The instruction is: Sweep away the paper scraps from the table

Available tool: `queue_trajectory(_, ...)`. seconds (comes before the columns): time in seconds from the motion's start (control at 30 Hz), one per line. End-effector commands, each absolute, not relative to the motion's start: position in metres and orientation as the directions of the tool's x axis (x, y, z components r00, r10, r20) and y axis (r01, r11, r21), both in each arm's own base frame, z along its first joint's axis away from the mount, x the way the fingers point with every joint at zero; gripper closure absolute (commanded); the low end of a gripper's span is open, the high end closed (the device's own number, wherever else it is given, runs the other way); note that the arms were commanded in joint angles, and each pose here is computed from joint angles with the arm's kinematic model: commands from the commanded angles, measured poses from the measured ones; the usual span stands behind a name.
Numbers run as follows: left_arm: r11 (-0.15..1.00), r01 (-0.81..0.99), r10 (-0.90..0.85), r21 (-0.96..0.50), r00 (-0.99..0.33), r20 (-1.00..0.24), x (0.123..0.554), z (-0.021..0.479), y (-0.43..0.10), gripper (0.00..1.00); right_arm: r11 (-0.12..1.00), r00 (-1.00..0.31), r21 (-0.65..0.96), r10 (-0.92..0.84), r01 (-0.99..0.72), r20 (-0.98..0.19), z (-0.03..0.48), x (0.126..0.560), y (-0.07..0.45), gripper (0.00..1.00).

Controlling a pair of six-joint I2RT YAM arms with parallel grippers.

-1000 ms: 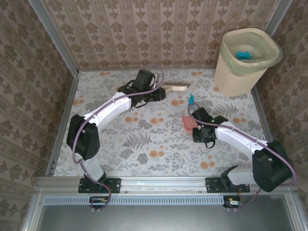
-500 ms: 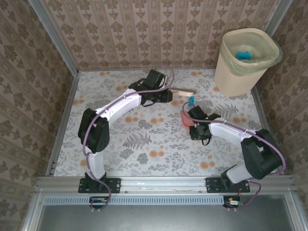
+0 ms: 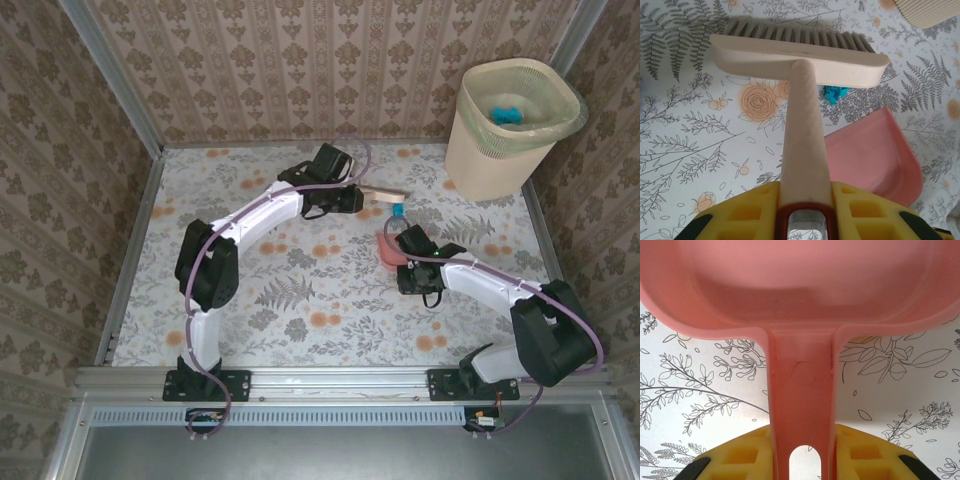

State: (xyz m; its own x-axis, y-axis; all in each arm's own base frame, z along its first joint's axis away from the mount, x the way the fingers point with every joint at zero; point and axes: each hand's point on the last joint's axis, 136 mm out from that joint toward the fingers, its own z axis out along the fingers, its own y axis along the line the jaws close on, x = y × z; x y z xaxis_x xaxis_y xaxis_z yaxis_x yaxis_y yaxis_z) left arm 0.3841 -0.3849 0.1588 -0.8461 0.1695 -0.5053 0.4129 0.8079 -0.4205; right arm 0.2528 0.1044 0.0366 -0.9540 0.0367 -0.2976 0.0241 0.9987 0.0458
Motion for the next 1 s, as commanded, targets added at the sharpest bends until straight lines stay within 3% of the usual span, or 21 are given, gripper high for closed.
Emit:
queue_trajectory(0.0,0.796,0.450,0.196,-0.404,-0.824,-0.532,0.384,0.171,-0.393,1.00,0.999,-0.952,0.041,0.038,0.027,-0.302,0.037,0.254,0.102,1.00)
queue_trajectory(0.63,0.729,0.601,0.440,-0.327,-0.777,-0.450,0.343,0.178,-0.392,1.00,0.998,-0.956,0.030,0.063,0.057,-0.287,0.032,0.253,0.095,1.00)
queue_trajectory(0.8,0.643,0.703,0.537,-0.304,-0.697,-0.475,0.315,0.193,-0.400,1.00,0.998,-0.956,0.032,0.065,0.058,-0.287,0.032,0.253,0.095,1.00)
queue_trajectory(0.97,0.636,0.710,0.521,-0.303,-0.685,-0.510,0.312,0.205,-0.399,1.00,0.997,-0.956,0.032,0.070,0.063,-0.284,0.031,0.254,0.094,1.00)
